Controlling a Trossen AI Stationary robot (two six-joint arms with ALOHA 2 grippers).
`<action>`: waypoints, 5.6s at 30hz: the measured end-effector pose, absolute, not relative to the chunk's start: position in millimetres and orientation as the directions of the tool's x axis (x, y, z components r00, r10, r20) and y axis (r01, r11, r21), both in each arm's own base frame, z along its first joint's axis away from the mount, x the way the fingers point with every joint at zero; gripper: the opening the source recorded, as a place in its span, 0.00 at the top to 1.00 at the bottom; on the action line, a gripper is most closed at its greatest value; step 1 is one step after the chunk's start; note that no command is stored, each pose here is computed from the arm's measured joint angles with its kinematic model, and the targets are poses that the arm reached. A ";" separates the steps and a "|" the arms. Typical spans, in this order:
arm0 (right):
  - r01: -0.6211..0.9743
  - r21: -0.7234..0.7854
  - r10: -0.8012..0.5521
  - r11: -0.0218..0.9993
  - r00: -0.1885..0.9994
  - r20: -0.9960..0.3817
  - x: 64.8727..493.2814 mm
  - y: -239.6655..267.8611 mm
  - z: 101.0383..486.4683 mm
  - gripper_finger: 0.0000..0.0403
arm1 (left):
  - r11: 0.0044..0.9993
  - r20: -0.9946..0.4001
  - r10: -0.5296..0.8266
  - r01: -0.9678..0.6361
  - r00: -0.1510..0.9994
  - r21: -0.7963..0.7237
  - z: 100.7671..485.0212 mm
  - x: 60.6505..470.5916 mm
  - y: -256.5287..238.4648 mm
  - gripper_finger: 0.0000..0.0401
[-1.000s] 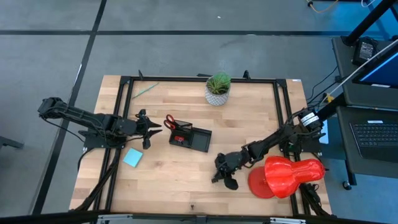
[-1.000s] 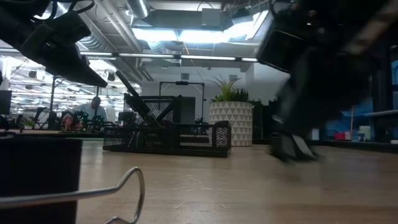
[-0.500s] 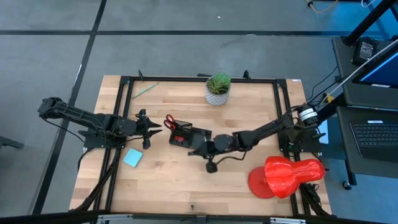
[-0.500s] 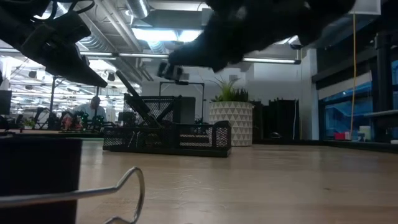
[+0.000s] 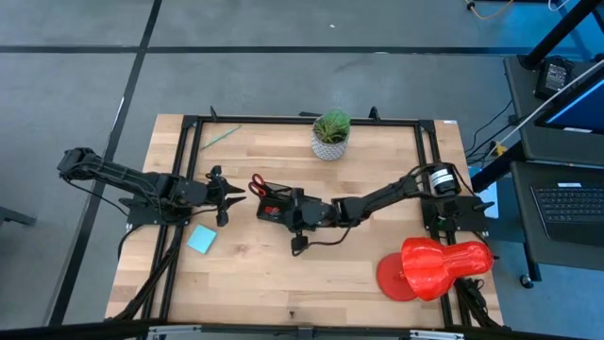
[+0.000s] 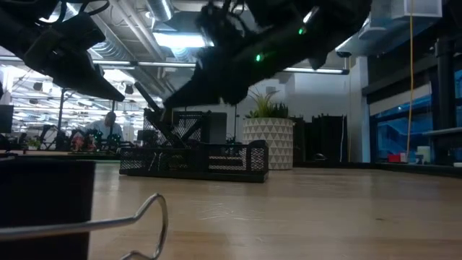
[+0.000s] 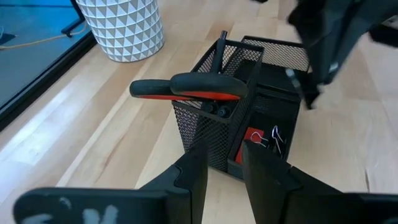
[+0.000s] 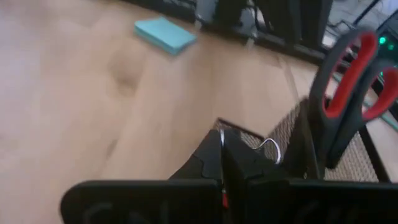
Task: Pick and place office supplies into organizer
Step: Put the top binder clip into the bottom left section of the desk organizer, then put the binder clip into the bottom left section of the desk organizer
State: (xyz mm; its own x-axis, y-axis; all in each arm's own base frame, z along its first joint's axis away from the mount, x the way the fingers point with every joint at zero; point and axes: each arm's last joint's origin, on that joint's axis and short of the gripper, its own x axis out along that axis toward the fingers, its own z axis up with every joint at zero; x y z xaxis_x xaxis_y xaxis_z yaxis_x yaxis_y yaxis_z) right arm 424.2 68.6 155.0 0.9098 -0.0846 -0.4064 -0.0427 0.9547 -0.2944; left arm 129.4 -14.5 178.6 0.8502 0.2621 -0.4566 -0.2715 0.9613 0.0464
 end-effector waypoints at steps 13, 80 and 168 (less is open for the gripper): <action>-0.017 -0.301 -0.131 0.954 0.876 -0.465 429.9 49.2 126.3 1.00 | 0.961 -0.460 0.263 -0.271 0.848 0.050 178.2 129.1 -14.4 0.77; -0.584 0.001 0.510 0.812 0.709 -0.486 373.3 214.1 135.2 0.67 | 0.957 -0.489 0.244 -0.289 0.837 -0.018 175.7 127.8 -14.8 0.77; -0.115 -0.181 0.037 0.977 0.921 -0.387 394.3 158.4 171.8 1.00 | 0.957 -0.491 0.245 -0.289 0.836 -0.016 175.5 127.7 -14.7 0.77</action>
